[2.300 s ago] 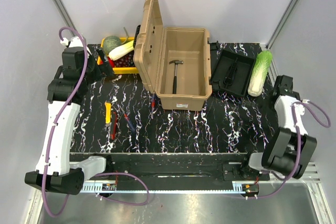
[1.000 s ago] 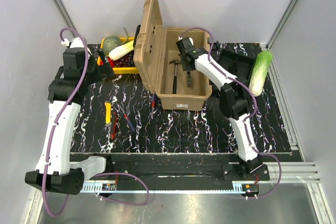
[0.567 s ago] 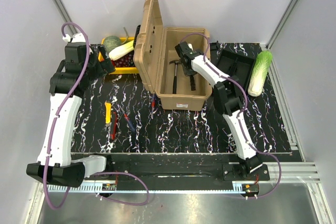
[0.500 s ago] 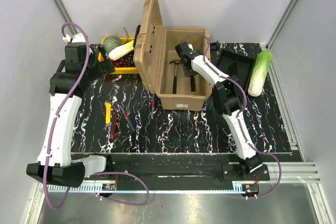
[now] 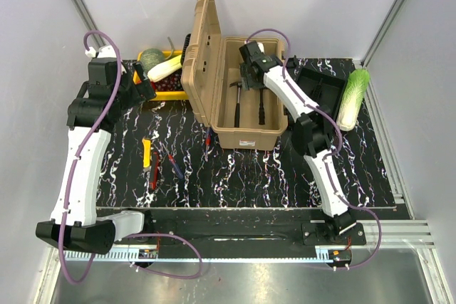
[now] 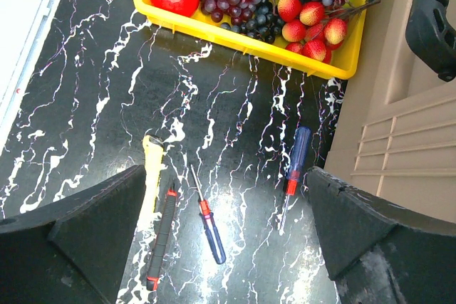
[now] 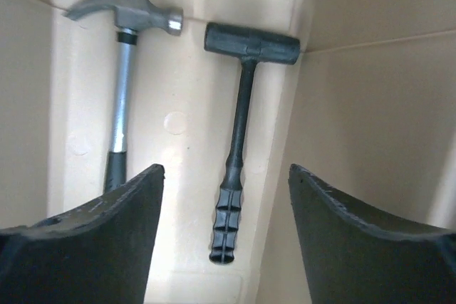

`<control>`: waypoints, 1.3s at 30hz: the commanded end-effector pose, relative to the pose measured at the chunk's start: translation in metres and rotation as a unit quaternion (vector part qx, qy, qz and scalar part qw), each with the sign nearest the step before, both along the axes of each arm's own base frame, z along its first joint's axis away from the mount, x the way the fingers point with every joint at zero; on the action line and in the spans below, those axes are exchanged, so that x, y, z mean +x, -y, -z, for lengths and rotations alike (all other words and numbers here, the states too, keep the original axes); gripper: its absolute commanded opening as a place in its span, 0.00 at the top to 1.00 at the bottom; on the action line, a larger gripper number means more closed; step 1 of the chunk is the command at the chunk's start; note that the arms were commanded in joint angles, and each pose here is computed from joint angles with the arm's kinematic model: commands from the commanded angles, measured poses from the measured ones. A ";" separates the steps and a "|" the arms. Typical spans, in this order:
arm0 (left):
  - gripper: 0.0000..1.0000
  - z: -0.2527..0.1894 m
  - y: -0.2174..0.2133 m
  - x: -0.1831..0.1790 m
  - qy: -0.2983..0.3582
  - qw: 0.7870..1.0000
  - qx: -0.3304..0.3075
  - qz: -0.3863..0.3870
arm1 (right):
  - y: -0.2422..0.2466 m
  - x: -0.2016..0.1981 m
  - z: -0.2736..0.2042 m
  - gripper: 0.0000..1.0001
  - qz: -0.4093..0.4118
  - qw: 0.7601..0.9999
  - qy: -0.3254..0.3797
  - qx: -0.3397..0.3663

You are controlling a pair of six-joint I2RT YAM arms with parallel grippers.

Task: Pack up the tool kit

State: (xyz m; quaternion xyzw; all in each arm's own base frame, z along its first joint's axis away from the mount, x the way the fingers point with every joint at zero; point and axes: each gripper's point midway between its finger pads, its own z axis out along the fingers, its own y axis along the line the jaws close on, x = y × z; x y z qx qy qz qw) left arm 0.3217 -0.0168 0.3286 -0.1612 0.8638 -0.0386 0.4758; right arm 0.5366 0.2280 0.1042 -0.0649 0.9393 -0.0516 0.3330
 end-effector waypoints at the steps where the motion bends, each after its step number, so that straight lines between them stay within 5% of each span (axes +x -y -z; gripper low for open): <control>1: 0.01 -0.028 -0.002 -0.001 0.045 0.999 -0.004 -0.007 | -0.004 0.003 -0.154 0.14 -0.005 0.985 0.144 0.090; 2: 0.01 -0.029 -0.001 -0.002 0.046 0.999 -0.006 -0.006 | 0.000 0.001 -0.169 0.01 0.001 0.983 0.160 0.091; 12: 0.01 -0.037 0.005 -0.006 0.057 0.998 -0.014 0.012 | 0.137 -0.014 -0.217 0.01 0.180 0.960 0.191 0.098; 20: 0.01 -0.037 0.007 -0.003 0.067 0.997 -0.020 0.016 | 0.225 -0.041 -0.123 0.06 0.291 0.948 0.090 0.091; 29: 0.01 -0.032 0.011 0.000 0.060 0.998 -0.026 0.023 | 0.230 -0.020 -0.022 0.18 0.305 0.950 0.010 0.068; 39: 0.01 -0.028 0.009 0.002 0.054 0.998 -0.017 0.023 | 0.233 -0.005 0.028 0.42 0.311 0.949 -0.015 0.052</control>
